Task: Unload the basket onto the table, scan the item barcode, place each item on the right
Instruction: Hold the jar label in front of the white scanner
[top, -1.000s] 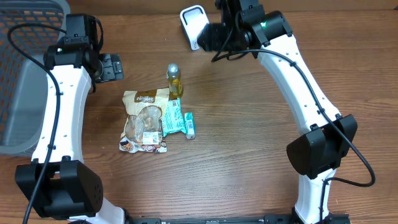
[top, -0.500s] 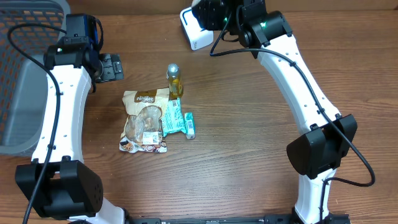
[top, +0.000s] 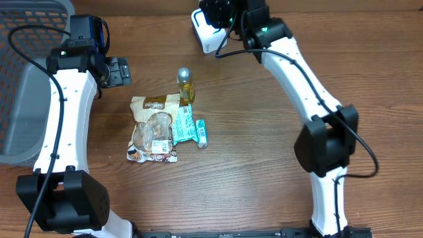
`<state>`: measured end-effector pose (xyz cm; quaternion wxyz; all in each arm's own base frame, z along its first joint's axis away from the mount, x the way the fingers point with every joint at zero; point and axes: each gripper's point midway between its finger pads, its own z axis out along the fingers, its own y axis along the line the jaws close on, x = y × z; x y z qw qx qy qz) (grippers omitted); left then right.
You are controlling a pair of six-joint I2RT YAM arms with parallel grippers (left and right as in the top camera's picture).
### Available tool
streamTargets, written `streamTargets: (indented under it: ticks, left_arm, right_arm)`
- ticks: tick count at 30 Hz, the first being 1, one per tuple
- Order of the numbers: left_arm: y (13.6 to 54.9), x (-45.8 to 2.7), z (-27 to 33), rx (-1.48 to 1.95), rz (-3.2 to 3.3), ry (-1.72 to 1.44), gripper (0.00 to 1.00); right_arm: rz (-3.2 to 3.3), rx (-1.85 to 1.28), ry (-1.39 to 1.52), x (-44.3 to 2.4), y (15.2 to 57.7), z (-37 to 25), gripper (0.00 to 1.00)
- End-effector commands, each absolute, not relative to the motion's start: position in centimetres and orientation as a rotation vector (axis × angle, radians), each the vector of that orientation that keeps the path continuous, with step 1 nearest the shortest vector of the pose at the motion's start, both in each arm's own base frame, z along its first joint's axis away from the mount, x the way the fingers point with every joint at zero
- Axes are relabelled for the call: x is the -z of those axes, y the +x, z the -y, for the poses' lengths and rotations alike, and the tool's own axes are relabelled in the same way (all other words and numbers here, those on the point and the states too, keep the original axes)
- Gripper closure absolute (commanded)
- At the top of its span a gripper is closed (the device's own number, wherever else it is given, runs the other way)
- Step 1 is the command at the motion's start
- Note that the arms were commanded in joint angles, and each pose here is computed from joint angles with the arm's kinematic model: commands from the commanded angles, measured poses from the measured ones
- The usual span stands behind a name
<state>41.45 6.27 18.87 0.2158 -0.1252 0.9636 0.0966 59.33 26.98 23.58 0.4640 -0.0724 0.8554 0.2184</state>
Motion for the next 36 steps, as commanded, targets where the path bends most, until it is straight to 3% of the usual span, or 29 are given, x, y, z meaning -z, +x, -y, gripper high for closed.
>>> streamTargets:
  ticks: [1, 36]
  left_arm:
    - [41.7, -20.1, -6.7, -0.269, -2.639, -0.341, 0.01]
    - [41.7, -20.1, -6.7, -0.269, -2.639, -0.341, 0.00]
  right_arm:
    - [-2.086, -0.463, -0.243, -21.2, 60.6, -27.1, 0.76]
    - [-1.882, -0.394, -0.224, -14.1, 66.7, -28.1, 0.72]
